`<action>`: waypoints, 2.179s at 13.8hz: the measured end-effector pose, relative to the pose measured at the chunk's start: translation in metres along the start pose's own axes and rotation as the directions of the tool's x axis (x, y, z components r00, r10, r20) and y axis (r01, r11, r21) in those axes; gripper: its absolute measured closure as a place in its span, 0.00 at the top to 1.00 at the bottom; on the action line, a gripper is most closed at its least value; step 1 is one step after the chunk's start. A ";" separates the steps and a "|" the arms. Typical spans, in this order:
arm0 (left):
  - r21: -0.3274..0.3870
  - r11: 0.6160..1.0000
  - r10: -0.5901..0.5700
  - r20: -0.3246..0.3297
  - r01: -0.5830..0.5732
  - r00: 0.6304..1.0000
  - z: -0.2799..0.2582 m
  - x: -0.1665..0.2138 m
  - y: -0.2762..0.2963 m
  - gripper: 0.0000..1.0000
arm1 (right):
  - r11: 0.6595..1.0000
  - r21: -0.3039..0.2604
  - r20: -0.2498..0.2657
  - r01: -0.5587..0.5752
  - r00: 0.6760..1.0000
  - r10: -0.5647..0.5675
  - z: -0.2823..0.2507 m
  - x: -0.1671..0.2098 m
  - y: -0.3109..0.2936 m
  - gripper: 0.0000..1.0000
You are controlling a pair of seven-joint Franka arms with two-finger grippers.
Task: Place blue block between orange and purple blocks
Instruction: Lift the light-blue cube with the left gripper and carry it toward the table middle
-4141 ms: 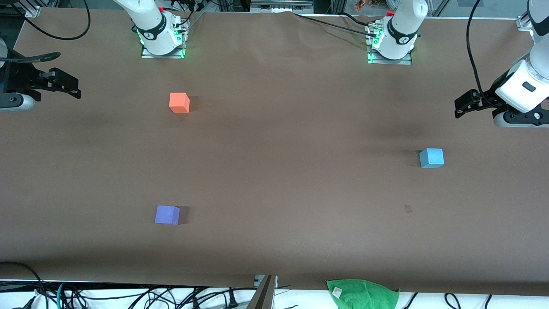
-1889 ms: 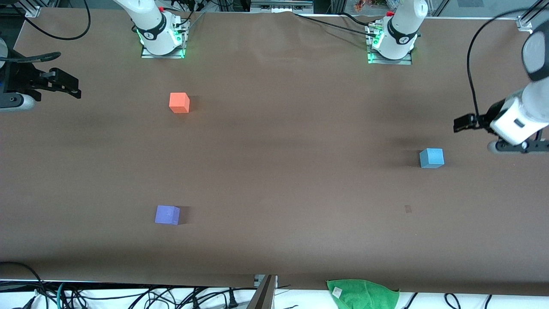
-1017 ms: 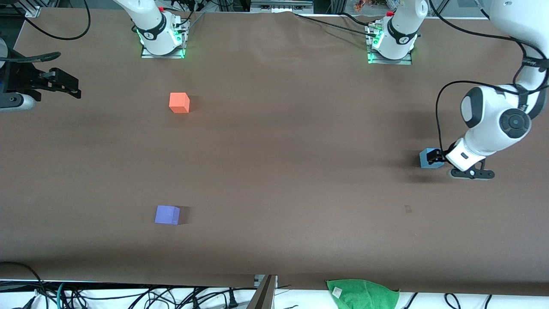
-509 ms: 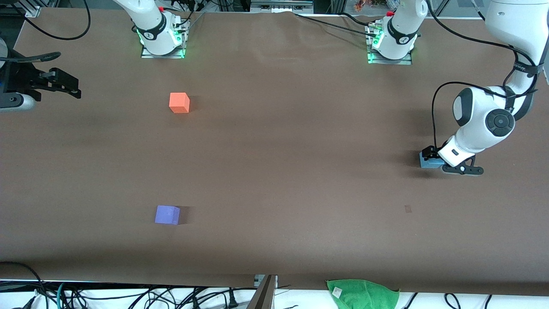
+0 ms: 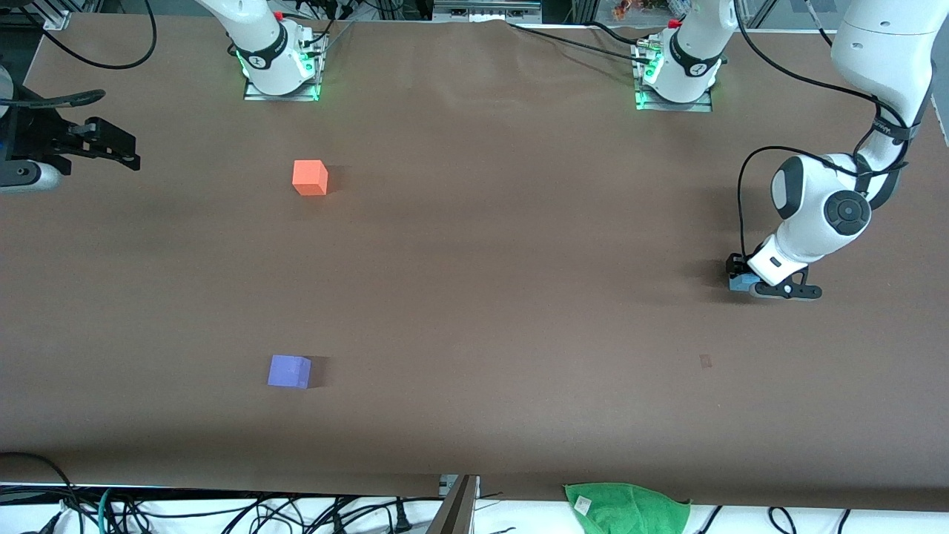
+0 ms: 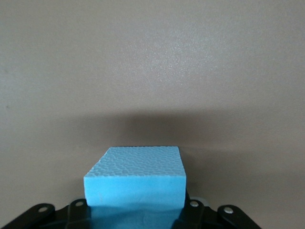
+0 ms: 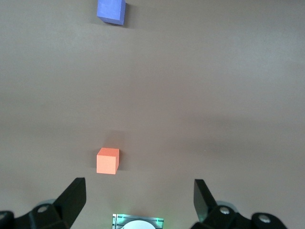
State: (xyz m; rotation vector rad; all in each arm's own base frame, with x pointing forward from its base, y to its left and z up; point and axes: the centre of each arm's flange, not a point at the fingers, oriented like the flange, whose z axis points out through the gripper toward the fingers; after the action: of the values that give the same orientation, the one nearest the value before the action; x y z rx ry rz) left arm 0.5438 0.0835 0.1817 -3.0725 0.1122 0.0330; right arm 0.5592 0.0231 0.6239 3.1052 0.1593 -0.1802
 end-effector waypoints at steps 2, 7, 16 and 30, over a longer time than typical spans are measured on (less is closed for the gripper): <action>0.003 1.000 0.002 -0.011 -0.002 1.000 -0.008 0.004 0.000 0.58 | 1.000 0.000 0.000 0.000 1.000 0.000 0.000 0.000 0.000 1.00; -0.009 0.998 0.060 0.049 -0.060 0.997 -0.093 0.039 0.068 0.58 | 1.000 0.000 0.000 0.001 1.000 -0.001 0.000 0.000 0.000 1.00; -0.164 0.978 -0.102 0.145 0.126 0.984 -0.139 0.055 0.374 0.58 | 1.000 0.000 0.000 0.002 1.000 -0.002 0.000 0.000 -0.001 1.00; -0.133 0.977 -0.150 0.116 0.165 0.982 -0.049 0.029 0.517 1.00 | 1.000 -0.001 0.011 0.012 1.000 -0.012 0.006 0.004 -0.006 1.00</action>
State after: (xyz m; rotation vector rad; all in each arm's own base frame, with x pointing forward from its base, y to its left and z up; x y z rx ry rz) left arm 0.5355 -0.4360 0.1961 -3.2021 -0.1464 0.2029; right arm 0.5621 0.0296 0.6175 3.1022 0.1773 -0.1973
